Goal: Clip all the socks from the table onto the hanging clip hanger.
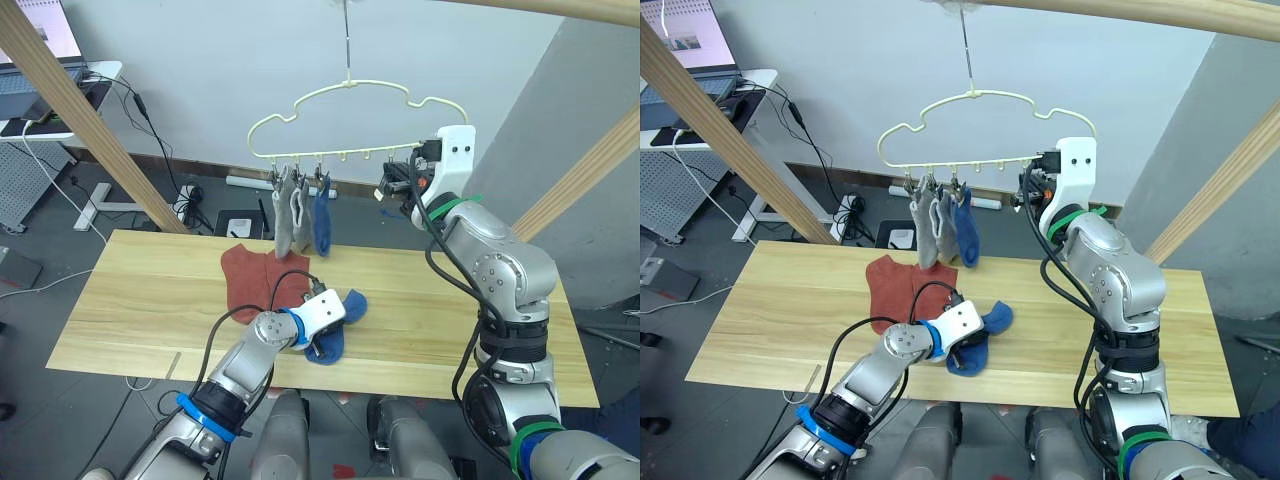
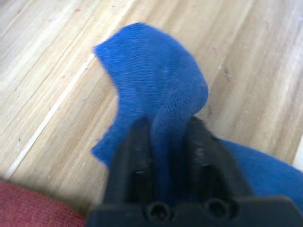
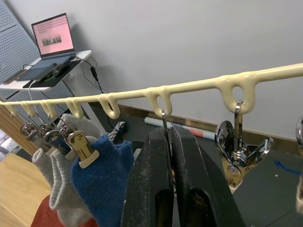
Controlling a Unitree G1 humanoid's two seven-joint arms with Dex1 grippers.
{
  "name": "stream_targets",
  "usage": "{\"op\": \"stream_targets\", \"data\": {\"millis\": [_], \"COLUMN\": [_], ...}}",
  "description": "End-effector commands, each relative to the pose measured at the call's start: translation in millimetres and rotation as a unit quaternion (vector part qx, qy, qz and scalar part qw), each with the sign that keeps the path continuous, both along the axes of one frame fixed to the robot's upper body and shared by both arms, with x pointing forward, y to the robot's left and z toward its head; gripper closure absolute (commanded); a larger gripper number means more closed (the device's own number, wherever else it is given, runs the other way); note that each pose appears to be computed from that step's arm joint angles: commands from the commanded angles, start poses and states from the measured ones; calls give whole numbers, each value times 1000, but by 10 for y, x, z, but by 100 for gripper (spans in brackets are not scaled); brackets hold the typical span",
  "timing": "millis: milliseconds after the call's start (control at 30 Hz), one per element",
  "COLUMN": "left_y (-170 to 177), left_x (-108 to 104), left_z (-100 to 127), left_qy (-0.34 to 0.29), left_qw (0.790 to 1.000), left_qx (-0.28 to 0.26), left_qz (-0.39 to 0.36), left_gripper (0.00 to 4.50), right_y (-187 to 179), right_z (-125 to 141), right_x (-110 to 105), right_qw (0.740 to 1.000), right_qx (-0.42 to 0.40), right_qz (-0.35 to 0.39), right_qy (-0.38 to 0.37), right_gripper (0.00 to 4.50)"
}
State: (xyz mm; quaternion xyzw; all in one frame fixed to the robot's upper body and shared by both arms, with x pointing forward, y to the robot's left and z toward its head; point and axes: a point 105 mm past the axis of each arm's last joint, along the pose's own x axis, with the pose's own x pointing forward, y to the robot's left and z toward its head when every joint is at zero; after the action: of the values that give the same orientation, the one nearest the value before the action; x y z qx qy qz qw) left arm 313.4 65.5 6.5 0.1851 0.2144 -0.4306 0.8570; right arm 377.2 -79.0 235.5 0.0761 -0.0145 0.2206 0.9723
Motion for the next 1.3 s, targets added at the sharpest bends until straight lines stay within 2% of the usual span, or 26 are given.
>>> {"op": "stream_targets", "data": {"millis": [33, 100, 200, 267, 367, 533, 1167, 1300], "left_y": [-67, -65, -81, -60, -54, -136, -236, -250], "left_x": [40, 120, 157, 143, 113, 120, 187, 171], "left_z": [225, 459, 870, 1094, 1261, 1390, 1570, 1557], "left_qy": [-9, -37, -52, -90, -127, -160, -196, -192], "left_qw": [995, 986, 957, 947, 938, 932, 923, 924], "left_qx": [-97, -160, -280, -305, -319, -324, -331, -331], "left_qz": [15, 35, 55, 46, 38, 31, 22, 16], "left_gripper": [448, 448, 448, 448, 448, 448, 448, 450], "right_y": [-156, -173, -168, -167, -170, -113, -35, -6], "right_z": [-173, -196, -211, -204, -181, -171, -227, -170], "right_x": [47, 54, 42, 26, 13, -20, -93, -139], "right_qw": [999, 997, 991, 986, 979, 969, 964, 966], "right_qx": [0, 29, 76, 93, 121, 149, 151, 155], "right_qz": [-23, -20, -1, 8, 10, 19, 29, 53], "right_qy": [39, 67, 114, 136, 161, 194, 219, 201], "right_gripper": [450, 450, 450, 450, 450, 450, 450, 338]}}
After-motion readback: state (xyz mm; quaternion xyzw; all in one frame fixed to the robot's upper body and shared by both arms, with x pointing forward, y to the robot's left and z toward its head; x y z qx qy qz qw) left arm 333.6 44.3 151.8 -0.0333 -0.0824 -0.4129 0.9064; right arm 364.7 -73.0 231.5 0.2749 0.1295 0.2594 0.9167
